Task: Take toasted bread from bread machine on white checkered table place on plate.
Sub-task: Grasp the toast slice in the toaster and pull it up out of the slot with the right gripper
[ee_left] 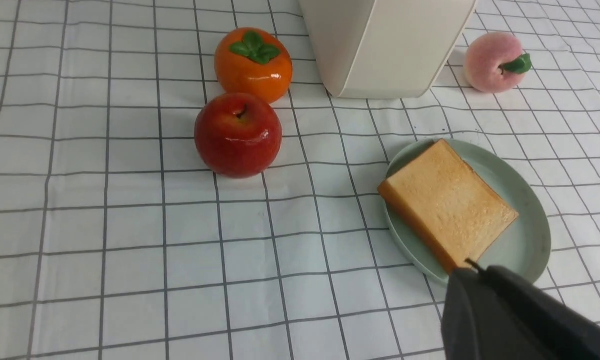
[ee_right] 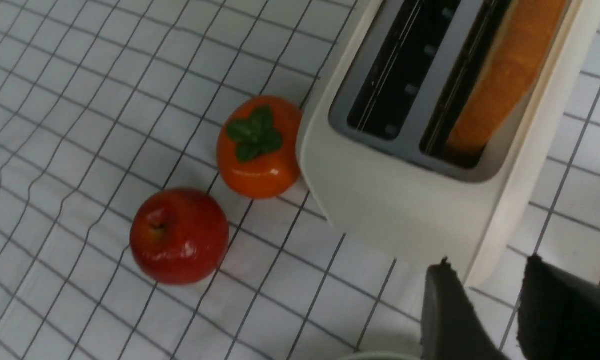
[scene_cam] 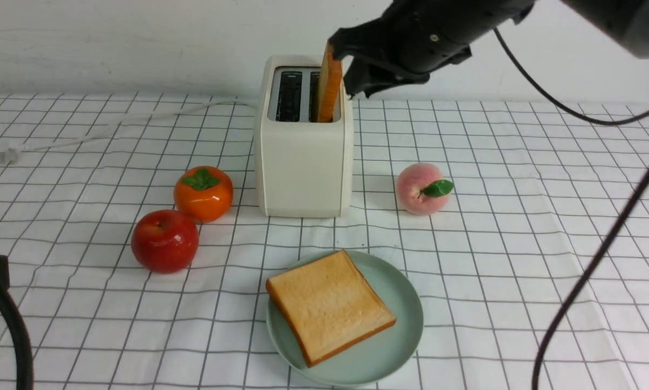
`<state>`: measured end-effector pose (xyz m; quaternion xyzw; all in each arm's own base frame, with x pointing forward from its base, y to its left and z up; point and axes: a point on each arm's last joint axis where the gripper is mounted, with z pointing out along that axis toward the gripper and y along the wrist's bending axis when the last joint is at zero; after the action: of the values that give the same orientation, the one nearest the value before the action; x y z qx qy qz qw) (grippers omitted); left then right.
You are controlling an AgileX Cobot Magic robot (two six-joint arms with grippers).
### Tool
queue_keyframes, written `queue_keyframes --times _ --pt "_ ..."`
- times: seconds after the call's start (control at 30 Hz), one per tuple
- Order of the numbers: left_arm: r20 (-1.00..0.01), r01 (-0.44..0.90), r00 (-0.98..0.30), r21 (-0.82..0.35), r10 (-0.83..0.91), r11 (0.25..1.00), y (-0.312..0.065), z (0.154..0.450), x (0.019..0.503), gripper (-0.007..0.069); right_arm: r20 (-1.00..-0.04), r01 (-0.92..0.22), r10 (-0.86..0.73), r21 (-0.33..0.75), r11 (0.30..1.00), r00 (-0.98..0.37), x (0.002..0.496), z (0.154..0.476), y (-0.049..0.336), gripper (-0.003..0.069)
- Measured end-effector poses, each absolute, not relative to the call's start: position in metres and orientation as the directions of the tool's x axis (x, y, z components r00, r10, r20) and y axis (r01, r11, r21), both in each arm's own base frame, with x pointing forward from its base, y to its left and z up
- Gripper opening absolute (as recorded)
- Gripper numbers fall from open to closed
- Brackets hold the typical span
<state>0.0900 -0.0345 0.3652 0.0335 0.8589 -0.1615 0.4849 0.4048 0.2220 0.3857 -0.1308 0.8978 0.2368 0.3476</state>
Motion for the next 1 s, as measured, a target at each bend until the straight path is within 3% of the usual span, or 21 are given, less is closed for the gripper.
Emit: queue_keyframes --times 0.2,0.37,0.47,0.6,0.67,0.7,0.8,0.87,1.0 --pt "-0.844 0.214 -0.527 -0.244 -0.098 0.946 -0.034 0.365 0.09 -0.0013 -0.736 -0.369 0.016 0.358 0.858 -0.677 0.449 0.365 0.24 0.0486" --pt "-0.845 0.214 -0.526 -0.242 -0.097 0.946 -0.034 0.365 0.09 -0.0013 -0.773 -0.354 0.04 0.334 0.874 -0.633 0.47 0.342 0.246 0.0528" --pt "-0.845 0.214 -0.526 -0.242 -0.097 0.946 -0.034 0.365 0.09 -0.0013 -0.791 -0.343 0.041 0.31 0.887 -0.611 0.48 0.329 0.247 0.0502" --pt "-0.844 0.214 -0.527 -0.243 -0.098 0.946 -0.034 0.365 0.09 -0.0013 -0.797 -0.341 0.039 0.302 0.89 -0.603 0.485 0.32 0.249 0.0414" --pt "-0.844 0.214 -0.527 -0.243 -0.098 0.946 -0.034 0.365 0.09 -0.0013 -0.797 -0.341 0.04 0.302 0.89 -0.602 0.485 0.32 0.249 0.033" --pt "-0.844 0.214 -0.527 -0.243 -0.098 0.946 -0.034 0.365 0.09 -0.0013 -0.798 -0.341 0.041 0.302 0.89 -0.601 0.485 0.32 0.249 0.033" --pt "-0.844 0.214 -0.527 -0.243 -0.098 0.946 -0.034 0.365 0.09 -0.0013 -0.8 -0.34 0.047 0.306 0.889 -0.598 0.485 0.32 0.249 0.0174" --pt "-0.844 0.214 -0.527 -0.243 -0.098 0.946 -0.034 0.365 0.09 -0.0013 -0.802 -0.34 0.048 0.307 0.889 -0.596 0.485 0.321 0.249 0.012" --pt "-0.844 0.214 -0.527 -0.243 -0.098 0.946 -0.034 0.365 0.09 -0.0013 -0.808 -0.343 0.053 0.308 0.887 -0.587 0.484 0.324 0.248 0.0105"
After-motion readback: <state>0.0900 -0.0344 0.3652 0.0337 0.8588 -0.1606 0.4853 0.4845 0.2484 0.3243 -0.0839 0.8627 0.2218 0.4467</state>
